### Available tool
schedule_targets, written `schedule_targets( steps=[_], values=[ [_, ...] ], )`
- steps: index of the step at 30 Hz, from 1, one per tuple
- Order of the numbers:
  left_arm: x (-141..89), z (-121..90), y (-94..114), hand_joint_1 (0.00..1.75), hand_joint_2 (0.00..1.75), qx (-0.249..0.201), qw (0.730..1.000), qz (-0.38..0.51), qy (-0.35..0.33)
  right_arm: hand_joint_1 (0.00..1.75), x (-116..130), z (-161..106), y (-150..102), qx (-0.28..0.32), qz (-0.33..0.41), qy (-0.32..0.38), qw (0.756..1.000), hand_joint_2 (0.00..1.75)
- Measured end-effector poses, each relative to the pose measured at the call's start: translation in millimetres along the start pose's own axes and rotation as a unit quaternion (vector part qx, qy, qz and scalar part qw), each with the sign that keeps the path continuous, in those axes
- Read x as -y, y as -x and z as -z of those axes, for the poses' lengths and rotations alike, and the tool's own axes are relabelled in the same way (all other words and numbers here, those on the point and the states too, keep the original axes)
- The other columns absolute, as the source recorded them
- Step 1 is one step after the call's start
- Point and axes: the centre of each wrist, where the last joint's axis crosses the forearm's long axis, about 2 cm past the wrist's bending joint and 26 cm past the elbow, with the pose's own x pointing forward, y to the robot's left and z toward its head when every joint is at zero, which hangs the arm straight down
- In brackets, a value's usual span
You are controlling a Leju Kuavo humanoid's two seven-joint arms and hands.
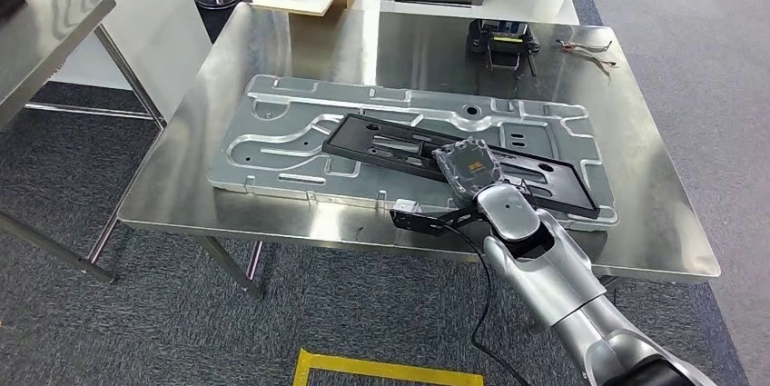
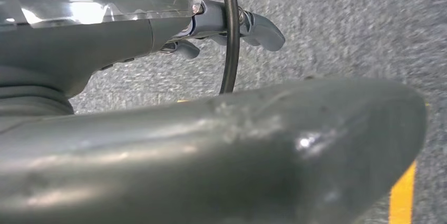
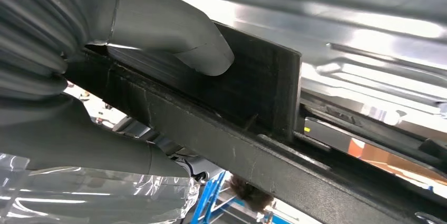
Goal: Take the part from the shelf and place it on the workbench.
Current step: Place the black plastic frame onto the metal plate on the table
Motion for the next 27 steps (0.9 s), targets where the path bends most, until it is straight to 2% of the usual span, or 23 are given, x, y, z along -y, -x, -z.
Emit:
schedule_targets(
  steps=[22,26,27],
  values=[
    [-6.6,0.4,0.2,0.0,0.0,-0.01,1.0,0.0,-0.012,1.75,-19.8,-5.6,6.5,-0.014,0.01,-0.025,1.0,1.75],
    [-6.3,1.2,-1.8,0.0,1.75,-0.008,1.0,0.002,-0.013,0.0,-22.3,-6.4,8.9,-0.018,0.011,-0.029,0.999,1.75],
    [-5.9,1.2,-2.0,0.0,1.31,-0.008,1.0,0.004,-0.014,0.0,-24.3,-7.5,8.7,-0.018,0.012,-0.032,0.999,1.75]
  ],
)
